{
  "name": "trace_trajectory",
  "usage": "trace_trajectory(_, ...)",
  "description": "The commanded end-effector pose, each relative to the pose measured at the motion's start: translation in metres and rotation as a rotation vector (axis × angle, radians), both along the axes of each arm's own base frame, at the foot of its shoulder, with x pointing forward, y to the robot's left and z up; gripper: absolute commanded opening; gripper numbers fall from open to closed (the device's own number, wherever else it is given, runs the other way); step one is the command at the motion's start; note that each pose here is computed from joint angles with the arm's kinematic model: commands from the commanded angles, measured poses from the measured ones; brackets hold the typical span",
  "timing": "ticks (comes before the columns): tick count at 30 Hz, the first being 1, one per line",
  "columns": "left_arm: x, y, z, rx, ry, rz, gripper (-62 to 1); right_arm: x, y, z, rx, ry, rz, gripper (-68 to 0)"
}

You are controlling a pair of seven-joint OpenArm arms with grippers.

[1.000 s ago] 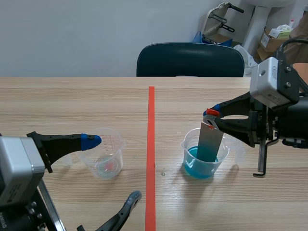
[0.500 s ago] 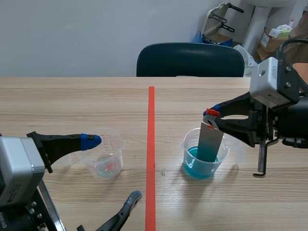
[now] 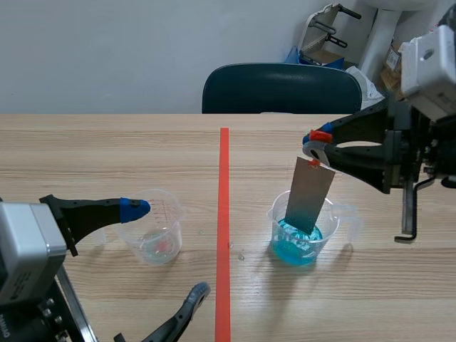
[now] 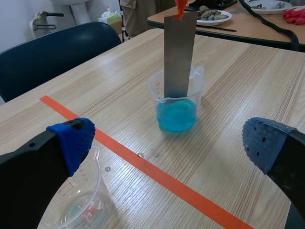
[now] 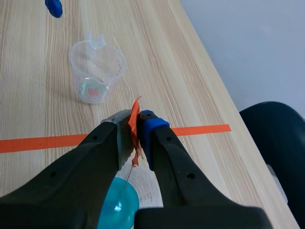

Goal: Do the redox reaction experiment

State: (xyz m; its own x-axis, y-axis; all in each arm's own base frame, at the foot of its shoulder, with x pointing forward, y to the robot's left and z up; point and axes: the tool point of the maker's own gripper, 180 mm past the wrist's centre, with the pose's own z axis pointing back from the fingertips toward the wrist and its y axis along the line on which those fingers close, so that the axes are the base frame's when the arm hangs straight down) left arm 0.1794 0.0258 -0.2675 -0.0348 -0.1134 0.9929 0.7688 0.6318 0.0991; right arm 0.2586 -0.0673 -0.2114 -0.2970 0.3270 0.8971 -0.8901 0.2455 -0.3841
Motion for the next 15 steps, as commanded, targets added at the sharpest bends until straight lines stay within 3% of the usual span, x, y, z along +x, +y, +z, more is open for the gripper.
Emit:
trace_trajectory(1, 0.001, -0.002, 0.008, -0.029, -0.016, 0.0, 1.4, 0.001, -0.001, 0.017, 0.013, -0.031, 0.017, -66.9)
trace_trajectory(15, 0.001, -0.002, 0.008, -0.029, -0.016, 0.0, 1.4, -0.014, -0.001, 0.062, 0.052, -0.012, 0.077, -66.9)
